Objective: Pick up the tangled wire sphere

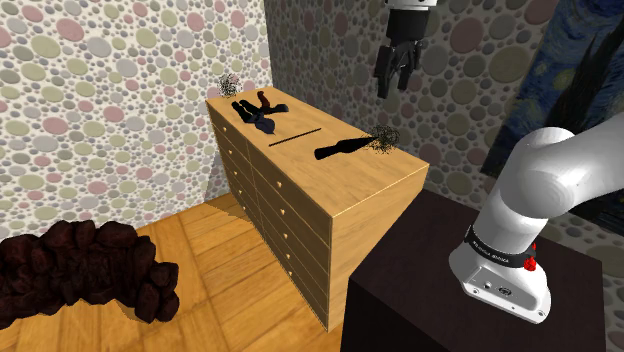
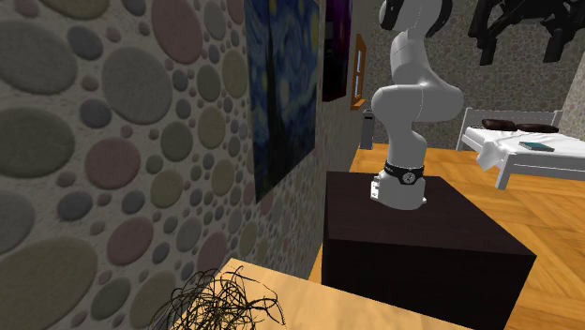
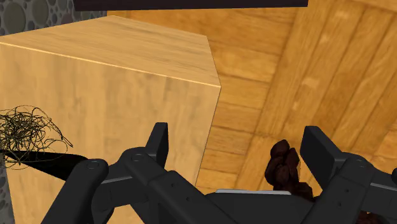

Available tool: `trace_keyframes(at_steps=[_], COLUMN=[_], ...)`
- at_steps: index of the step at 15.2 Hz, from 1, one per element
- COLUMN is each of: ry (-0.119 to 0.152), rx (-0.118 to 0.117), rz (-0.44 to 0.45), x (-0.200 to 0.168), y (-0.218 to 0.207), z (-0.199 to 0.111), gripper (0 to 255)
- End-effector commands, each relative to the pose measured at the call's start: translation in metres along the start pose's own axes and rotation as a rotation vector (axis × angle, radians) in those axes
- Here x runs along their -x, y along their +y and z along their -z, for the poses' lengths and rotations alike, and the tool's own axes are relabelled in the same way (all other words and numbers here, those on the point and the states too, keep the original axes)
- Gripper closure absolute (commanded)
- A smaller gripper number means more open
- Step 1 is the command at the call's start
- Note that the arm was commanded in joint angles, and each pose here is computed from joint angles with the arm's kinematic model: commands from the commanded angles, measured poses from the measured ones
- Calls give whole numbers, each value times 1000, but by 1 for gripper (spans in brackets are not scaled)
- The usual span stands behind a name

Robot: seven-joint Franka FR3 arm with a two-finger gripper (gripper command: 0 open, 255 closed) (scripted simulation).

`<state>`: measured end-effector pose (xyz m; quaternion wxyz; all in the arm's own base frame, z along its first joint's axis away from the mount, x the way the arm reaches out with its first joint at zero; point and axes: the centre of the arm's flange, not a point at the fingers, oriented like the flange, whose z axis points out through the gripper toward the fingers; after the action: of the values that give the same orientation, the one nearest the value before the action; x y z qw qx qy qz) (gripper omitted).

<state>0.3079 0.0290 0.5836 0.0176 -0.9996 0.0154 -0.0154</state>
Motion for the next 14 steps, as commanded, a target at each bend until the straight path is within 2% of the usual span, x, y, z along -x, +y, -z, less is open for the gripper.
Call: trace_keyframes(at_steps=[1,14], ry=[0,76], rx=[0,87], rz=[0,-313], x=[0,-88], y=[0,76], z=[0,-108], gripper=[0,0])
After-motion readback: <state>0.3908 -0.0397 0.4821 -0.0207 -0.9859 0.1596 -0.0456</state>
